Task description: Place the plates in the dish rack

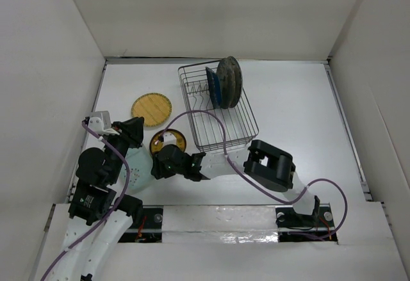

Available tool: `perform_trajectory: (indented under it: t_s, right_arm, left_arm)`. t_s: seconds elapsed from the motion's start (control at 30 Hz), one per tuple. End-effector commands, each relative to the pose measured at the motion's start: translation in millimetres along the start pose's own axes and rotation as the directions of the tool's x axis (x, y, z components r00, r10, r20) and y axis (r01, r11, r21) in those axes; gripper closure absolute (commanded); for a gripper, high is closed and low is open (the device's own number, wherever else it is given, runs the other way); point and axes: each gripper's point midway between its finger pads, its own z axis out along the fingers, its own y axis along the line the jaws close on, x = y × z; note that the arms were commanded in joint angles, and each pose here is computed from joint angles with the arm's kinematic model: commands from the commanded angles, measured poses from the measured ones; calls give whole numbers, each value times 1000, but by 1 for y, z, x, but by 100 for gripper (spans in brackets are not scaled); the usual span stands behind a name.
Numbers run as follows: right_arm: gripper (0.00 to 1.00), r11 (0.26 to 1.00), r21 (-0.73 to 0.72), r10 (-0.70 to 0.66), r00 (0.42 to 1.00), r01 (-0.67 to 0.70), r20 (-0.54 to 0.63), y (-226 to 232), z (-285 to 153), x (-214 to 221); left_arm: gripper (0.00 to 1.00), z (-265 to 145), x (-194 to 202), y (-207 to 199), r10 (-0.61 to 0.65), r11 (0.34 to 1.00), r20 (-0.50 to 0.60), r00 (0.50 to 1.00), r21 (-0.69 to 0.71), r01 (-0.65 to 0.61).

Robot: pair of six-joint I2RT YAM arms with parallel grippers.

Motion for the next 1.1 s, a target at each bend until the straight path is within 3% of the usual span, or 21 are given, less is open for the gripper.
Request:
perform_trajectory:
  t_s: [0.0, 0.53, 0.7, 0.83, 0.97, 1.07]
  right_arm:
    - [50, 998, -29, 60, 997, -59, 43, 4, 11, -17]
    - [53, 980, -155, 125, 992, -127, -26, 12, 47, -11]
    - [70, 980, -152, 129, 991, -132, -30, 7, 48, -5]
    - [99, 976, -181, 115, 992, -122, -45, 12, 43, -3]
    - [100, 972, -215, 90, 996, -89, -5, 24, 30, -20]
    - [100, 964, -261, 67, 995, -44, 79, 47, 2, -58]
  left_arm:
    - [83, 3, -6, -7, 10, 999, 25, 1000, 36, -11]
    - [83, 0, -8, -7, 10, 999, 34, 999, 38, -12]
    - [83, 0, -9, -7, 12, 999, 39, 999, 41, -14]
    - [83, 3, -8, -6, 18, 999, 28, 999, 28, -19]
    - [83, 0, -11, -2, 18, 1000, 44, 999, 12, -18]
    - [83, -4, -15, -1, 13, 1000, 65, 998, 7, -14]
